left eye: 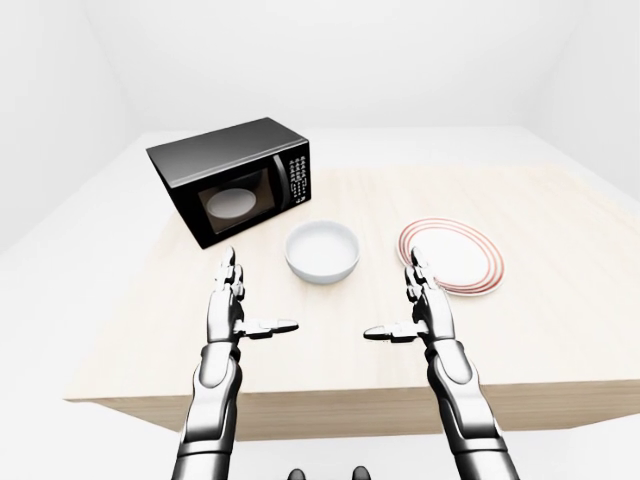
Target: Pick up the white bowl and put it on the plate.
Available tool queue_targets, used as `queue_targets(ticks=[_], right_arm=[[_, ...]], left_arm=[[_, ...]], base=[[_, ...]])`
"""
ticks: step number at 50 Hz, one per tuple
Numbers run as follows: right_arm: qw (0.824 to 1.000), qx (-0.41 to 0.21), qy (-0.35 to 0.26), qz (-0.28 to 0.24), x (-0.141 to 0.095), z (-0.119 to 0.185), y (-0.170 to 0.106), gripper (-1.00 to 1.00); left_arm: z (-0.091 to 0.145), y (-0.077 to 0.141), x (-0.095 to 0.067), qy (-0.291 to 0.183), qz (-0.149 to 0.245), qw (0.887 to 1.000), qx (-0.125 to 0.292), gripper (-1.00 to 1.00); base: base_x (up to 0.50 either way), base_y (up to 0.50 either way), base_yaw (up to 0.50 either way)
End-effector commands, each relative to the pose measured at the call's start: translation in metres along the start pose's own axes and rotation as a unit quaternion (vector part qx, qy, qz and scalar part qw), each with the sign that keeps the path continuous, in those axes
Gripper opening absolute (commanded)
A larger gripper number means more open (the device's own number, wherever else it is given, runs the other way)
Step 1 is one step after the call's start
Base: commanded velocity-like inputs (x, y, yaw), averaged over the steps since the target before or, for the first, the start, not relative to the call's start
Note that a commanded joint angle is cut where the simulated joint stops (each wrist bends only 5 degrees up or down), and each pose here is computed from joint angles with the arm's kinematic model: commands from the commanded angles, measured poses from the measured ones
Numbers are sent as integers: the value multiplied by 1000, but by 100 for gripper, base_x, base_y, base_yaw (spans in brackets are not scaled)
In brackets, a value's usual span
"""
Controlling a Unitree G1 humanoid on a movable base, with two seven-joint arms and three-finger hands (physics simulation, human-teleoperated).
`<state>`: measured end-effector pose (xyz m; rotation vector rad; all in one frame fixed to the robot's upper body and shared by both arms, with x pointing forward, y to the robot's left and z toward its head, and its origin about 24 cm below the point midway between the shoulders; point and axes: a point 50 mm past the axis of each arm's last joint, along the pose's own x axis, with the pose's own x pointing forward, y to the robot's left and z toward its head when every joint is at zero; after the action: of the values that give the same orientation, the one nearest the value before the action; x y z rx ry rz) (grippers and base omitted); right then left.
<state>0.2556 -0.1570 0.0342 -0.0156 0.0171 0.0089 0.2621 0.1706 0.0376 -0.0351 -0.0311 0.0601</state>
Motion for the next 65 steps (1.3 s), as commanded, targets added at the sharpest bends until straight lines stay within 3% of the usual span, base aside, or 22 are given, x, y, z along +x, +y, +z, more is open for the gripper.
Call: queue_targets(ticks=[1,22,37,52,65], right_arm=[[1000,-2,-1,2,-1,0,1,100],[1000,-7,-4,3,-1,1,1,100],[999,-39,-16,-2,-3,10,1,100],[986,-164,-37,-15,1,30,-9,100],[952,-300,-55,28,11,52,-1,100]], left_arm=[[-1,-1,0,3,-1,1000,2,100],[-1,1,0,1,0,1000,1,100],[5,0,-2,-9,0,1000,0,100],[1,1,-1,-3,2,1000,2,100],[4,1,-1,-7,3,1000,2,100]], base=[[40,2,0],[40,2,0],[3,0,0],[0,0,0],[0,0,0]])
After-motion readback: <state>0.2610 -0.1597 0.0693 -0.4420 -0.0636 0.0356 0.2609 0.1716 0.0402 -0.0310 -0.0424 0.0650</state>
